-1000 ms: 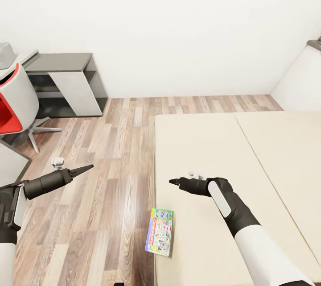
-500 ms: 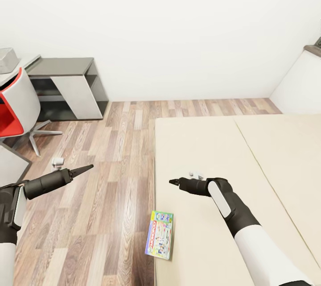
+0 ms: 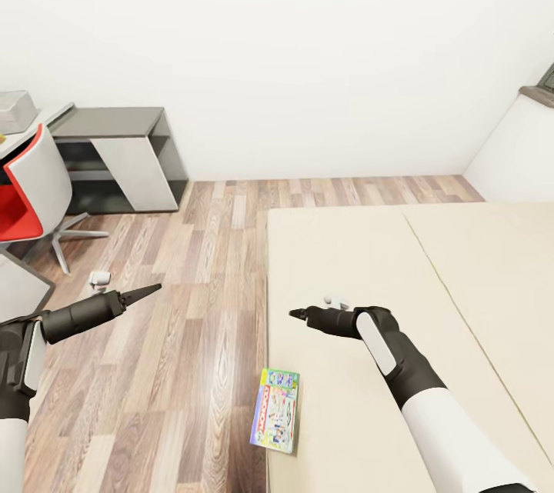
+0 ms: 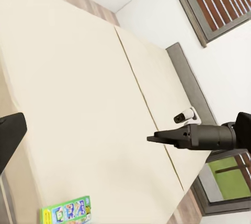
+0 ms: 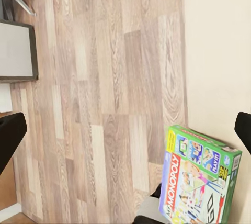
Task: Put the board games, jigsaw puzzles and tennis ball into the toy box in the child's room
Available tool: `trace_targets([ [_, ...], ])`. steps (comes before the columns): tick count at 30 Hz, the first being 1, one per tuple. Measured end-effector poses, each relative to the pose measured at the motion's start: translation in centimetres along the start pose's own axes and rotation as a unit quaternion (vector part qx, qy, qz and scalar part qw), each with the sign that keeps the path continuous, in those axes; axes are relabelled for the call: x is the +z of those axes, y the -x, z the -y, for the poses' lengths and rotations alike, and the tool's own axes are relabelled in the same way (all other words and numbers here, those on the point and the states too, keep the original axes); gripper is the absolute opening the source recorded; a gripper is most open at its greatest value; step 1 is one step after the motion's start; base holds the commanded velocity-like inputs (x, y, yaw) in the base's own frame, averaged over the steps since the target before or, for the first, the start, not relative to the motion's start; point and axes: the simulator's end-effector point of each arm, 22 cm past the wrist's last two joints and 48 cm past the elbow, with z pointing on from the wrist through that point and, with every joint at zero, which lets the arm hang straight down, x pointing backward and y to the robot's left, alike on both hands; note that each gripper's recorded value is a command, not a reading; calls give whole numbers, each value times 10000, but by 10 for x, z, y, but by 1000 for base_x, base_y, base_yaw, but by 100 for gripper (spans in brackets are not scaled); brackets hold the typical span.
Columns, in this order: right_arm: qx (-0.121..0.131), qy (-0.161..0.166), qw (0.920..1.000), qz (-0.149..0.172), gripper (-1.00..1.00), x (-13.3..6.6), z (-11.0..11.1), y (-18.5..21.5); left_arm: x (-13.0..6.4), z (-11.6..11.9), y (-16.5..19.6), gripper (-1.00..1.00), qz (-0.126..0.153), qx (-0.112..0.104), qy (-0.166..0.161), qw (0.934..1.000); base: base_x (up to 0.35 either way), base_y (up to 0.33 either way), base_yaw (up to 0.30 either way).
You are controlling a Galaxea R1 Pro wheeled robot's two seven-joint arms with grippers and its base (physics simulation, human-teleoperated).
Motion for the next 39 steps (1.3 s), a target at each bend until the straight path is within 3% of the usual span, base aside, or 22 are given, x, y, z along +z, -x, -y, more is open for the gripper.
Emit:
trace_targets([
  [39,-179,112,9995,237,100,-20,-29,19,-9,28,22,100,174,237,-116,9995,0,0,0],
])
